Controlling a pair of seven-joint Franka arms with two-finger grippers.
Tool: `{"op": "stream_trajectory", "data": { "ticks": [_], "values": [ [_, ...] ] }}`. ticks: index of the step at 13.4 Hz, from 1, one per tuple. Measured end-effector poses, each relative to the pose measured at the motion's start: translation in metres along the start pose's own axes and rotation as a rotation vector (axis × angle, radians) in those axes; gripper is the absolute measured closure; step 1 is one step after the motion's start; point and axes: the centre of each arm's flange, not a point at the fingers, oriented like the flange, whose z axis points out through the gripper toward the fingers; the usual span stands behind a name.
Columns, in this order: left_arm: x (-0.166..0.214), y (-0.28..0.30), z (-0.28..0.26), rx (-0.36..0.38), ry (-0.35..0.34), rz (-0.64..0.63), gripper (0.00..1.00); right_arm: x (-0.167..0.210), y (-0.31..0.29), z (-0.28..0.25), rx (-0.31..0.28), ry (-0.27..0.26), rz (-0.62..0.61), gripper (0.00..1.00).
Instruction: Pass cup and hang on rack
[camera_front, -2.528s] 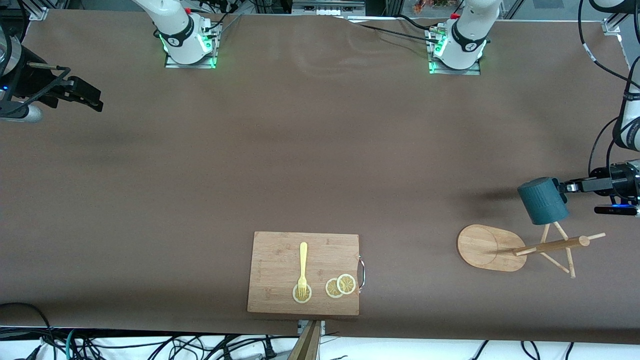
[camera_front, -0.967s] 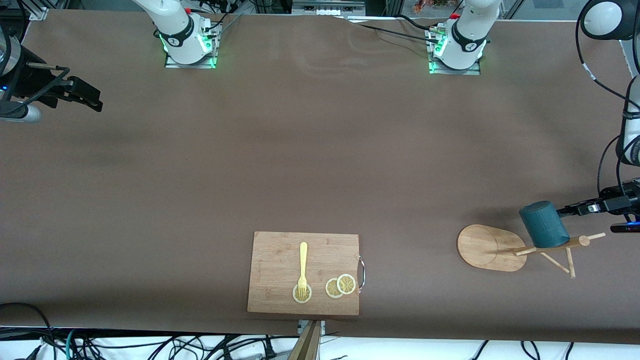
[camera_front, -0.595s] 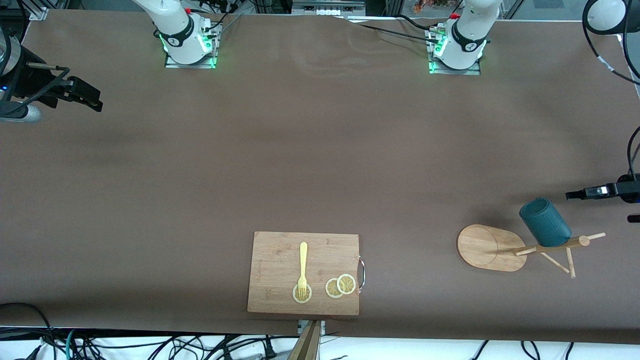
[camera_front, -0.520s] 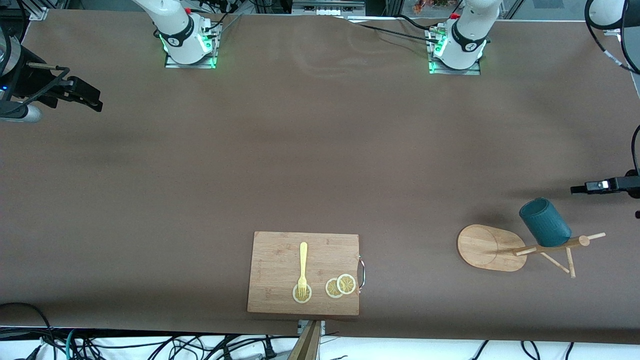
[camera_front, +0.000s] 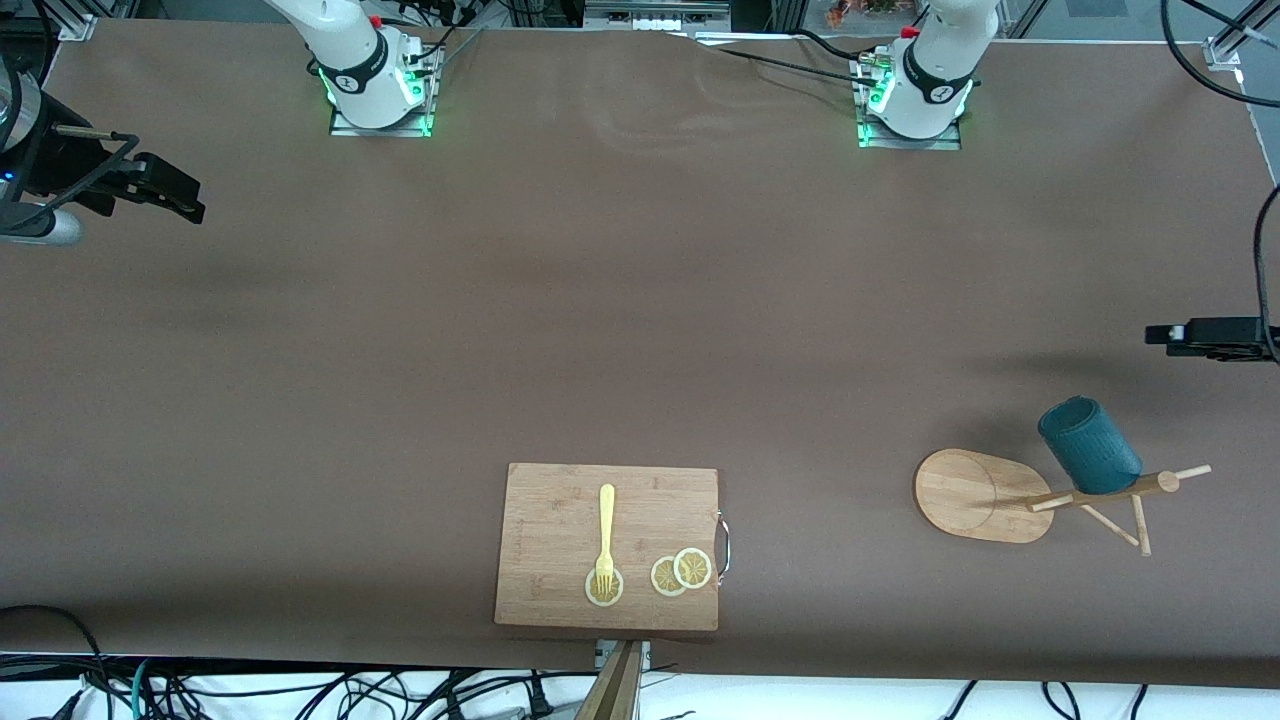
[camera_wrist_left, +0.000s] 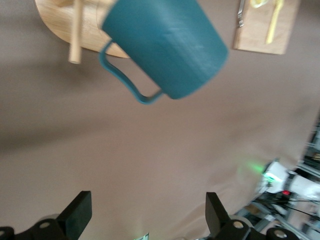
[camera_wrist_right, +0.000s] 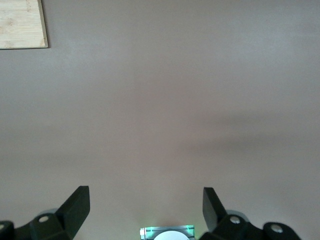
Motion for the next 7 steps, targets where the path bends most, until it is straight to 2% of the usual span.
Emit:
{"op": "stream_trajectory", "data": {
  "ticks": [3, 5, 7],
  "values": [
    [0.005, 0.108, 0.012, 0.249, -0.041, -0.013, 0.0, 0.0, 0.0, 0.0, 0.0, 0.0, 0.0, 0.0],
    [0.006, 0.173, 0.028, 0.405, -0.042, 0.012, 0.0, 0.0, 0.0, 0.0, 0.0, 0.0, 0.0, 0.0],
    [0.003, 0.224, 0.044, 0.494, -0.032, 0.054, 0.0, 0.0, 0.0, 0.0, 0.0, 0.0, 0.0, 0.0]
  ]
}}
